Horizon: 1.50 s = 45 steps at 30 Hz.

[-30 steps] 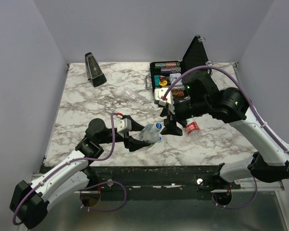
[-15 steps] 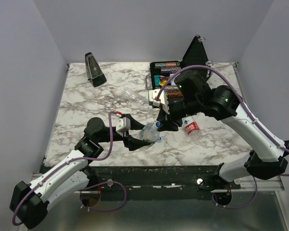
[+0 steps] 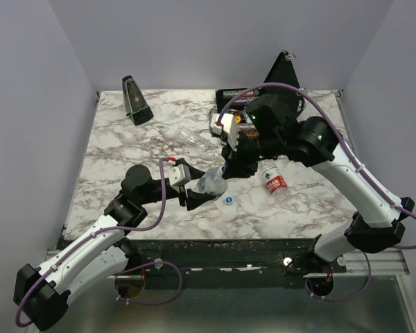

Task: Screw on the bottle caps

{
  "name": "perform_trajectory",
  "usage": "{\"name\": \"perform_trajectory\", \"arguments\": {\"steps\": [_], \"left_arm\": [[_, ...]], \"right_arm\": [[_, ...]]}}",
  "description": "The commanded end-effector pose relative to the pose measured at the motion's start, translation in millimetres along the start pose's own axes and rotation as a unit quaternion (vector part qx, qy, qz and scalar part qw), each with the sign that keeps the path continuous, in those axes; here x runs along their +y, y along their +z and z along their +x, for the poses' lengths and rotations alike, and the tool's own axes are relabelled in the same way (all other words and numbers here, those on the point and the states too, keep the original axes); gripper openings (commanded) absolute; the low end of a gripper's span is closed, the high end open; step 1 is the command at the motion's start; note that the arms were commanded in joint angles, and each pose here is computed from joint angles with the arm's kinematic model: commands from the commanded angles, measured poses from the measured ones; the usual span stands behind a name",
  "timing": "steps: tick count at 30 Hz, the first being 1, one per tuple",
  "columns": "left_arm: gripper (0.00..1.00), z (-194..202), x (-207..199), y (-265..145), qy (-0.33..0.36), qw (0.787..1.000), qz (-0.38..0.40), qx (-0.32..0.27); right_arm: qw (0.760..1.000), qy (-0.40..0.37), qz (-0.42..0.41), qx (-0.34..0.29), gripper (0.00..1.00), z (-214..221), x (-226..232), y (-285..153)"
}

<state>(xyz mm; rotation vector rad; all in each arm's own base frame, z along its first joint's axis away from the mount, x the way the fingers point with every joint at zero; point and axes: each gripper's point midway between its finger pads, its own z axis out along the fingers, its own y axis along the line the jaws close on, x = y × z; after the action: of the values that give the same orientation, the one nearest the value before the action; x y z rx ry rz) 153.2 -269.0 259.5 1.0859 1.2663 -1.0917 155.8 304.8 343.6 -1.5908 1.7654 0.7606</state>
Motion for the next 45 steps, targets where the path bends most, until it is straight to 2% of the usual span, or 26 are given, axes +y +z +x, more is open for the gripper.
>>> {"name": "perform_trajectory", "arguments": {"steps": [1, 3, 5, 7, 11, 14, 18, 24, 26, 30, 35, 45], "left_arm": [[0.15, -35.4, 48.7, -7.4, 0.080, 0.987, -0.140, -0.024], [0.14, -39.7, 62.6, -10.0, 0.096, 0.978, -0.182, -0.024], [0.10, -46.4, 75.7, -13.6, 0.112, 0.968, -0.222, -0.033], [0.07, -52.3, 89.8, -17.7, 0.123, 0.954, -0.271, -0.042], [0.05, -62.5, 108.4, -23.7, 0.157, 0.924, -0.347, -0.045], [0.05, -57.8, 116.6, -23.8, 0.164, 0.912, -0.376, -0.016], [0.05, -28.9, 101.7, -12.2, 0.153, 0.935, -0.317, 0.030], [0.06, 21.0, 52.6, 2.4, 0.078, 0.980, -0.159, 0.095], [0.05, 26.9, 34.5, 4.9, 0.051, 0.988, -0.102, 0.100], [0.05, 17.5, 6.9, 7.8, 0.009, 0.997, -0.014, 0.073], [0.05, 5.0, -13.6, 10.2, -0.041, 0.996, 0.062, 0.048], [0.05, -4.0, -30.6, 14.3, -0.048, 0.988, 0.136, 0.045]], "right_arm": [[0.979, 0.173, 0.104, 0.022, 0.03, -1.2, -31.9, 15.7], [0.953, 0.261, 0.149, 0.031, 0.03, 2.1, -41.3, 16.6], [0.917, 0.344, 0.198, 0.045, 0.04, 9.0, -49.1, 14.1], [0.893, 0.397, 0.202, 0.057, 0.05, 11.8, -46.0, 19.4], [0.880, 0.430, 0.199, 0.037, 0.07, 14.4, -47.1, 33.5], [0.884, 0.422, 0.199, 0.001, 0.19, 0.0, -51.6, 30.4], [0.915, 0.360, 0.179, -0.032, 0.45, -25.0, -50.5, 12.0], [0.956, 0.232, 0.163, -0.077, 0.67, -46.2, -41.7, -27.0], [0.968, 0.184, 0.148, -0.084, 0.68, -48.6, -35.2, -33.8], [0.990, 0.075, 0.093, -0.076, 0.69, -38.5, -14.6, -37.2], [0.998, -0.029, 0.019, -0.056, 0.70, -16.3, 12.4, -36.4], [0.993, -0.098, -0.035, -0.053, 0.70, -2.8, 27.2, -26.7]]}}
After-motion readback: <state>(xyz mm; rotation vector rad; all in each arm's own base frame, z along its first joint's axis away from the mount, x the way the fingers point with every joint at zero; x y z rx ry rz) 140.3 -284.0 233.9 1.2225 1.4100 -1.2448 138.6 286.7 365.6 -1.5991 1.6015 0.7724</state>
